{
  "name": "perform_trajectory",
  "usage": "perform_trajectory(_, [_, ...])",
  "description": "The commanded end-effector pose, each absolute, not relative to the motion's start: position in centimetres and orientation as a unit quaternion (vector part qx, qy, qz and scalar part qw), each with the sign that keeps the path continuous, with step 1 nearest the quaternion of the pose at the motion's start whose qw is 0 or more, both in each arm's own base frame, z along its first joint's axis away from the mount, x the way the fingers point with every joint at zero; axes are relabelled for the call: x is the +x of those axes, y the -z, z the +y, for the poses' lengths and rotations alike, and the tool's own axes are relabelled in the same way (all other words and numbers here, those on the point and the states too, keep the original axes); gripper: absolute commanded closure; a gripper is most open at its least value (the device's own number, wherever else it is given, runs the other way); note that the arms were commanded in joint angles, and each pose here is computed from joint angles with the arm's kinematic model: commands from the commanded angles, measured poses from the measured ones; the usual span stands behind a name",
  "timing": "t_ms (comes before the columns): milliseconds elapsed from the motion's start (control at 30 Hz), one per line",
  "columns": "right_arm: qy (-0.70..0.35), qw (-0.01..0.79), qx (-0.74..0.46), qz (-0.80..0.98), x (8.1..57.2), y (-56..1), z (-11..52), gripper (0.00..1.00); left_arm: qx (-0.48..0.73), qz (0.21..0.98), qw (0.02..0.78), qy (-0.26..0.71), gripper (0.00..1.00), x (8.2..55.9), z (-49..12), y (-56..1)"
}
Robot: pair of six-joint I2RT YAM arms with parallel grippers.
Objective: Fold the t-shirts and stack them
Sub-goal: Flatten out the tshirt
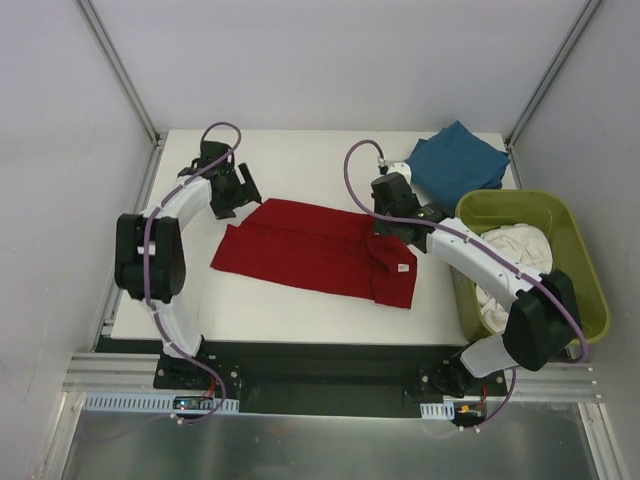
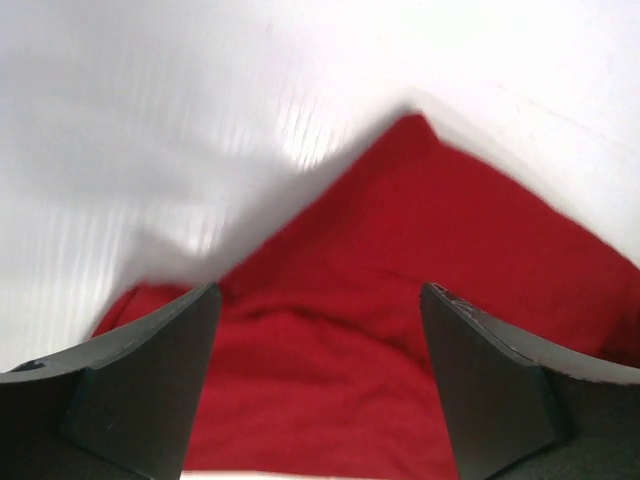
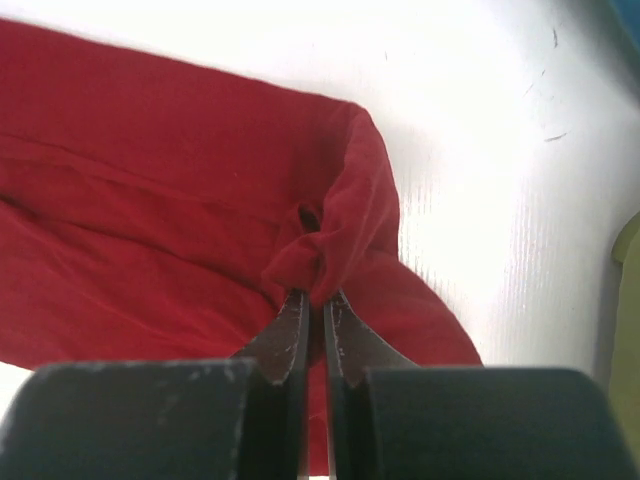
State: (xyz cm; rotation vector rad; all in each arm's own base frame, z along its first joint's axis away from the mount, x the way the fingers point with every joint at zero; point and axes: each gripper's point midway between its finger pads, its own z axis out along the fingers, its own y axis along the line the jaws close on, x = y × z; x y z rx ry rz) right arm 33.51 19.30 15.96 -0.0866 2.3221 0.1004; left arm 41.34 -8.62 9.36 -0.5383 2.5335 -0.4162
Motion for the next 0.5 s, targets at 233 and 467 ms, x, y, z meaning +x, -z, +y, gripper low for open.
perform_trajectory(233, [-0.025,0.395,-0.046,0.917,33.2,-15.9,18.8,0.99,-0.103,0.966,0.201,0.126,0.56,46.4,-12.9,-4.3])
perform_trajectory(467, [-0.017,0.428,-0.052,0.902,32.8,-19.2,17.5,1.0,-0.094,0.95,0.276,0.114,1.0,45.4,-12.0,-11.4])
